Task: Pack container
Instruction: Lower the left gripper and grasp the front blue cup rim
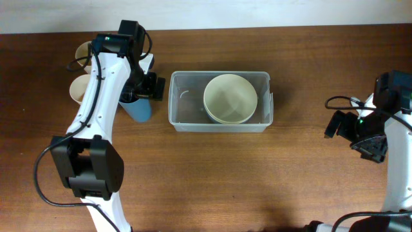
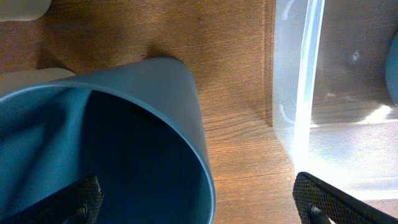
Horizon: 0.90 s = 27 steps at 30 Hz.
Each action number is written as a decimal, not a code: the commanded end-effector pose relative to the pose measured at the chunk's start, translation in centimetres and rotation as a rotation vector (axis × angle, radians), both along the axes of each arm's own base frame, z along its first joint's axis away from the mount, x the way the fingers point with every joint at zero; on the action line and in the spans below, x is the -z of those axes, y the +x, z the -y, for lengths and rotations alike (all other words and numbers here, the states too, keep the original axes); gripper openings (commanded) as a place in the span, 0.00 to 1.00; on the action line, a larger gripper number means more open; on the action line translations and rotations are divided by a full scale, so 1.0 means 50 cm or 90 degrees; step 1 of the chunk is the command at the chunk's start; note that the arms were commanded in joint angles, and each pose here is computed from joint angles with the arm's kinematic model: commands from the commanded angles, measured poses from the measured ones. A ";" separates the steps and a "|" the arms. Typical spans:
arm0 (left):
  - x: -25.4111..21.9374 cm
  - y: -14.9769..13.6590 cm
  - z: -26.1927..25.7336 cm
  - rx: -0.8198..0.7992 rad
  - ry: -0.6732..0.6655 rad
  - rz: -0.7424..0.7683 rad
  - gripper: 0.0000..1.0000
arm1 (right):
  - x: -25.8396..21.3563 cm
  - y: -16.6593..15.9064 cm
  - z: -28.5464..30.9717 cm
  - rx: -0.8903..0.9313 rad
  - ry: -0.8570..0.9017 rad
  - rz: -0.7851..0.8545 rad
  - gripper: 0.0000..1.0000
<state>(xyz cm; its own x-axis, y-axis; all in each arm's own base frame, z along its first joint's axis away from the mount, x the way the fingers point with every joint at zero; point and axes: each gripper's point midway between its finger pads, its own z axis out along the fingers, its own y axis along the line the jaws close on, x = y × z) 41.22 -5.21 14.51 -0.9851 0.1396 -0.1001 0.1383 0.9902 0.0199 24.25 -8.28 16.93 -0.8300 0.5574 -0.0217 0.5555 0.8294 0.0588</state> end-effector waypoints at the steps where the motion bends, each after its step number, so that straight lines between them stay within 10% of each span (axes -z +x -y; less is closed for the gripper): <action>1: 0.026 -0.002 0.002 0.010 0.007 -0.023 1.00 | -0.003 -0.002 0.001 -0.006 -0.007 0.003 0.99; 27: 0.060 -0.011 0.019 0.031 0.030 -0.059 0.81 | -0.003 -0.002 0.001 -0.006 -0.007 0.003 0.99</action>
<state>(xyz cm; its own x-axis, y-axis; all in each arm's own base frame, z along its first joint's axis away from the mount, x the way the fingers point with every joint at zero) 40.77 -6.66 11.49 -0.9830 0.1832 -0.0105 0.1828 0.9827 0.0285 24.24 -8.27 16.93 -0.8300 0.5574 -0.0213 0.5555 0.8294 0.0587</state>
